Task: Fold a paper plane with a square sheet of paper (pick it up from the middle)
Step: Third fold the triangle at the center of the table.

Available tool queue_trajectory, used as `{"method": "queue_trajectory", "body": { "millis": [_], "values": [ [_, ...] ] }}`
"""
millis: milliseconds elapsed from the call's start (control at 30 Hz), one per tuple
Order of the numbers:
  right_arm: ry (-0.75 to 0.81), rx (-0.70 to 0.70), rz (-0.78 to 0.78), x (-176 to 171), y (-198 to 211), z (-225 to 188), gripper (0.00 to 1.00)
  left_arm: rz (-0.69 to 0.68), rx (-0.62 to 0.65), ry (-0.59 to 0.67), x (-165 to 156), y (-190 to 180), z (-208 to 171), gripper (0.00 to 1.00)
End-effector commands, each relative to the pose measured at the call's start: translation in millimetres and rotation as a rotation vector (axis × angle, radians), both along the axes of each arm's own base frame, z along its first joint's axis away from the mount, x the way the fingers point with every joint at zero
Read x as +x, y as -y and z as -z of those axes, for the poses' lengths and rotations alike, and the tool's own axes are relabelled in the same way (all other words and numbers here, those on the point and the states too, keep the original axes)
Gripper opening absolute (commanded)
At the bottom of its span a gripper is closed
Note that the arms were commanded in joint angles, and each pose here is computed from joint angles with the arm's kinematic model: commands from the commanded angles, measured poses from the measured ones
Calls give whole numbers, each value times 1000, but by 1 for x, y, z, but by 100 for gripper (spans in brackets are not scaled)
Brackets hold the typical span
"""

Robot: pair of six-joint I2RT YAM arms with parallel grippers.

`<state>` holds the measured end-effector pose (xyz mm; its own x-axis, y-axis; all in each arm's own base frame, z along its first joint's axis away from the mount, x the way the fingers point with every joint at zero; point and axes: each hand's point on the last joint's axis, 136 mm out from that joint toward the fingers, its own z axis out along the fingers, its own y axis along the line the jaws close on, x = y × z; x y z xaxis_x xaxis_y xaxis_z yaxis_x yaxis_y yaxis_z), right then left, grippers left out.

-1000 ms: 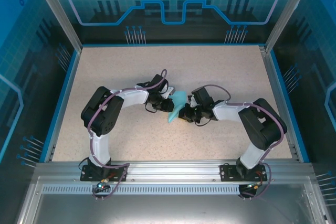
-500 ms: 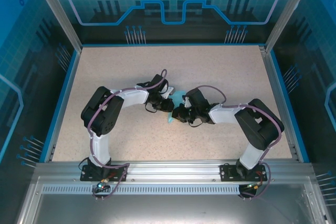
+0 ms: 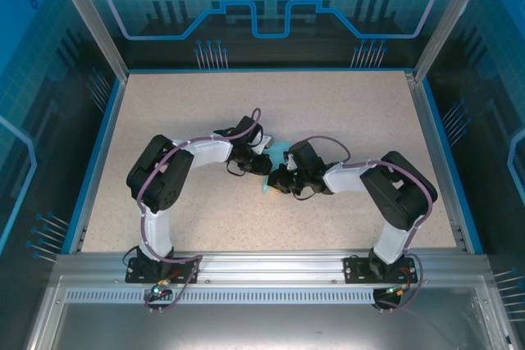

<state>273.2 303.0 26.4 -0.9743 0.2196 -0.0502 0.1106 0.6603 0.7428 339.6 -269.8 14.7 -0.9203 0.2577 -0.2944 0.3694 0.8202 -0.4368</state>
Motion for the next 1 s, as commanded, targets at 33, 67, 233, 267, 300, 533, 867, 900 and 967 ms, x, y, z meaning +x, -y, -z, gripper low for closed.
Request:
{"method": "queue_trajectory", "body": {
  "millis": [33, 67, 233, 267, 300, 533, 867, 900, 967],
  "values": [
    [15, 27, -15, 2, -11, -1, 11, 21, 44, -49, -8, -9, 24, 16],
    [15, 29, -17, 1, -11, 0, 11, 22, 44, -50, -9, -8, 24, 16],
    [5, 4, -10, 0, -8, 6, 11, 20, 48, -50, -8, -9, 25, 16],
    [1, -4, -8, 0, -7, 7, 10, 22, 49, -50, -9, -9, 25, 16],
    [-1, -6, -3, 0, -6, 8, 10, 23, 50, -51, -10, -10, 26, 16],
    [22, -2, -7, -2, -4, -7, 11, 29, 47, -51, -10, -9, 25, 16],
    [45, 21, -27, 3, -18, -21, 13, 32, 42, -55, -10, -7, 25, 16],
    [38, 15, -24, 2, -18, -17, 13, 31, 44, -58, -10, -8, 26, 16],
    [22, 3, -20, -1, -17, -9, 13, 31, 46, -58, -10, -8, 26, 16]
  ]
}}
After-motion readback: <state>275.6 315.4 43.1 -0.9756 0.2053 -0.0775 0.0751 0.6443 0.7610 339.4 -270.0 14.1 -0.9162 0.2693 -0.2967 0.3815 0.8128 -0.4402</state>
